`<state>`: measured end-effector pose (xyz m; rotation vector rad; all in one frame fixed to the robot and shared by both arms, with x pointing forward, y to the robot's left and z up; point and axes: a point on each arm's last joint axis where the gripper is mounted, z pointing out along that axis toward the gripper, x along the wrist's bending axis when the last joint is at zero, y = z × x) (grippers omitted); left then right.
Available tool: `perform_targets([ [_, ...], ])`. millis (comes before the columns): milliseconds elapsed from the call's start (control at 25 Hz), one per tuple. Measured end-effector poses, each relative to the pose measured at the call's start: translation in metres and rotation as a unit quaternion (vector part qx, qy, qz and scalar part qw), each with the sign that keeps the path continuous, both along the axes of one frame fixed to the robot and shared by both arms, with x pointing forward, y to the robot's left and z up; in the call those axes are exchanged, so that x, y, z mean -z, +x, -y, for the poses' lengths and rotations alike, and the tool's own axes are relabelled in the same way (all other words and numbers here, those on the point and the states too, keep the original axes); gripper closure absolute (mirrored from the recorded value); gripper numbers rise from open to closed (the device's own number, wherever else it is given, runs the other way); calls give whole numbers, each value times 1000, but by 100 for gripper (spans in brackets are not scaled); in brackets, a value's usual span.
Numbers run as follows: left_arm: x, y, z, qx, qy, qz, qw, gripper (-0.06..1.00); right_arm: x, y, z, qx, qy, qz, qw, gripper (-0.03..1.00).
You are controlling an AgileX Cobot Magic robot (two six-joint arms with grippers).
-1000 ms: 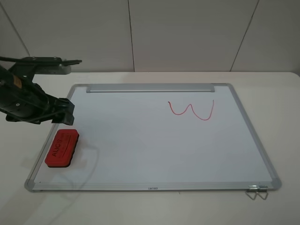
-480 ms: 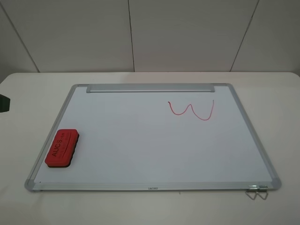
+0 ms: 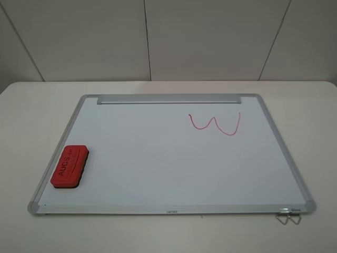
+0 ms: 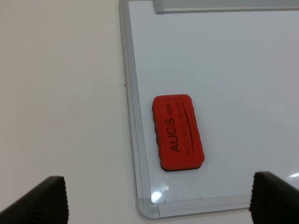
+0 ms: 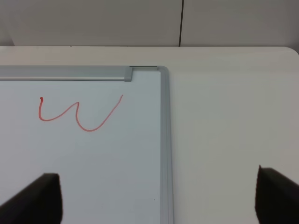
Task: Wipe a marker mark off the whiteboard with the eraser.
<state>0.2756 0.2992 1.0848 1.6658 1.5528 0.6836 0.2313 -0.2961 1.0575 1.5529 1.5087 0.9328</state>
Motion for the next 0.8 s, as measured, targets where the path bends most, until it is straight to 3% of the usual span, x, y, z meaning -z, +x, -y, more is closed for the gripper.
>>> perform_targets([
  [280, 5, -9, -3, 6, 19, -21, 1000, 17, 0, 0, 0, 0, 0, 0, 1000, 26],
  [400, 10, -16, -5, 25, 28, -5, 999, 17, 0, 0, 0, 0, 0, 0, 1000, 26],
  [680, 27, -40, -10, 42, 8, 51, 998, 17, 0, 0, 0, 0, 0, 0, 1000, 26],
  [800, 30, -43, -11, 53, 18, 76, 996, 17, 0, 0, 0, 0, 0, 0, 1000, 26],
])
